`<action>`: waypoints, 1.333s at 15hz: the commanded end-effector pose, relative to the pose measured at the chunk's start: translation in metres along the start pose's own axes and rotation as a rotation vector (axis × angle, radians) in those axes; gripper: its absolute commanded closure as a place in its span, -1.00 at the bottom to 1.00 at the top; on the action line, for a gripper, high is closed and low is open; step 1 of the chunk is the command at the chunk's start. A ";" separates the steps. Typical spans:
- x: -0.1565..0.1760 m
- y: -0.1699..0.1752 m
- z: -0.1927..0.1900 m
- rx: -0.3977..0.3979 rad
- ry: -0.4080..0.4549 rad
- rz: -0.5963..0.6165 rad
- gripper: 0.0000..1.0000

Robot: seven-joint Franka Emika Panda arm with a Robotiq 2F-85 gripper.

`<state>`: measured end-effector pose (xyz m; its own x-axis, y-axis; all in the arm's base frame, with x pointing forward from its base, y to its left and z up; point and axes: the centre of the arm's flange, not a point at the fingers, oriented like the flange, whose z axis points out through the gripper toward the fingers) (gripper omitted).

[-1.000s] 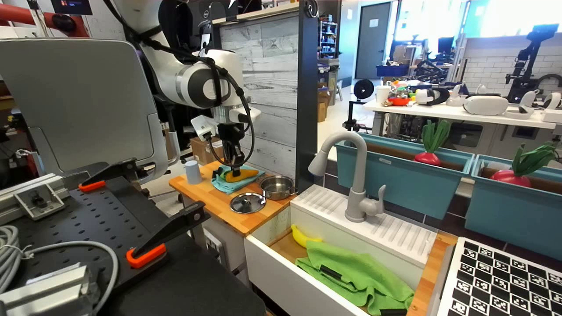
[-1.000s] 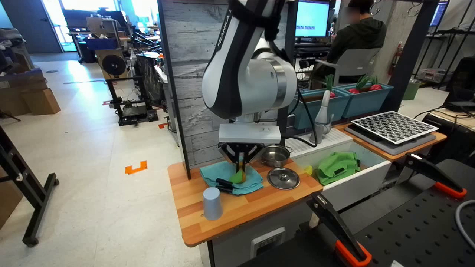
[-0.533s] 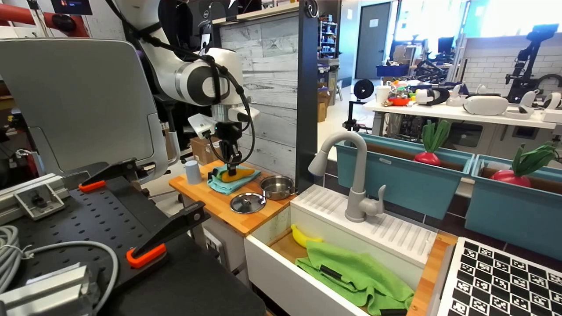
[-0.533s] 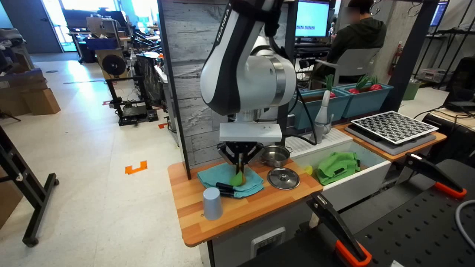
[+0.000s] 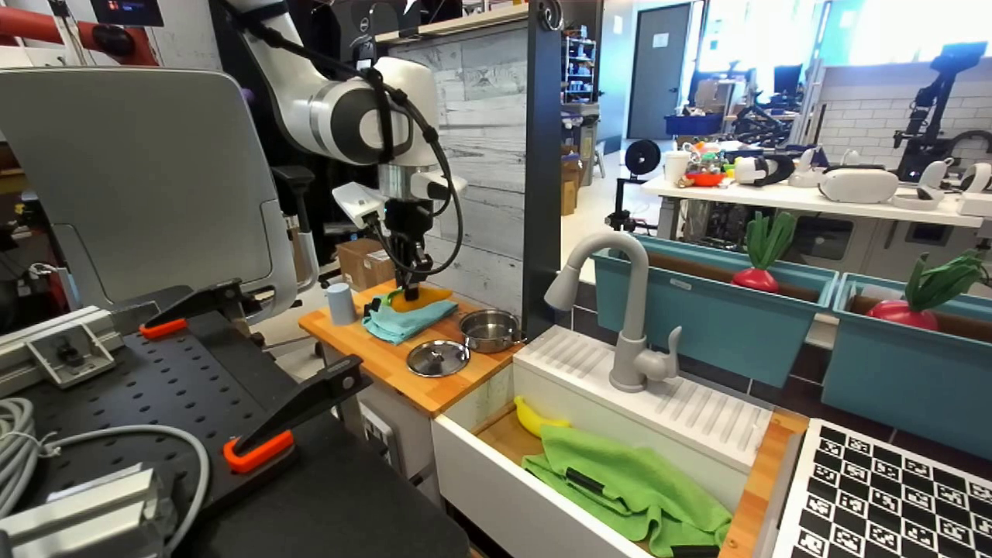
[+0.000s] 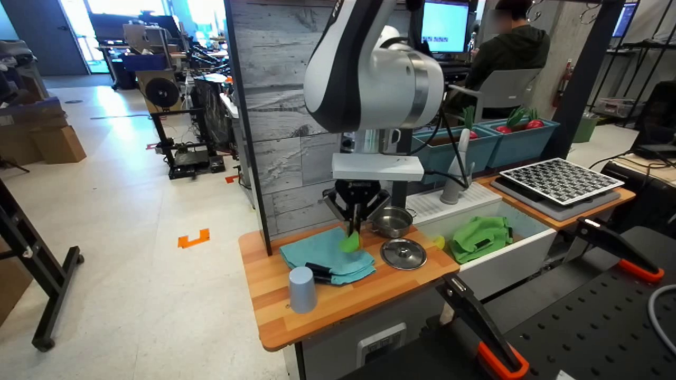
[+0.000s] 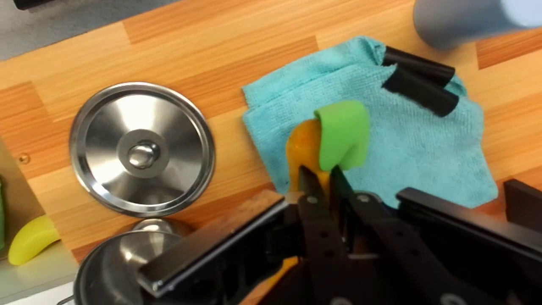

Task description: Remove the lead from the pot and put it on the table, pick up a toy and put it in the pot

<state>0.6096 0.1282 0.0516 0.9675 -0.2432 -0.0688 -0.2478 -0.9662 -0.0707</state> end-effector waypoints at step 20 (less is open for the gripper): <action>0.080 0.105 -0.010 0.013 0.066 0.250 0.96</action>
<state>0.6479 0.0048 0.0608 0.8891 -0.4576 -0.0111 -0.4572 -0.8865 -0.0711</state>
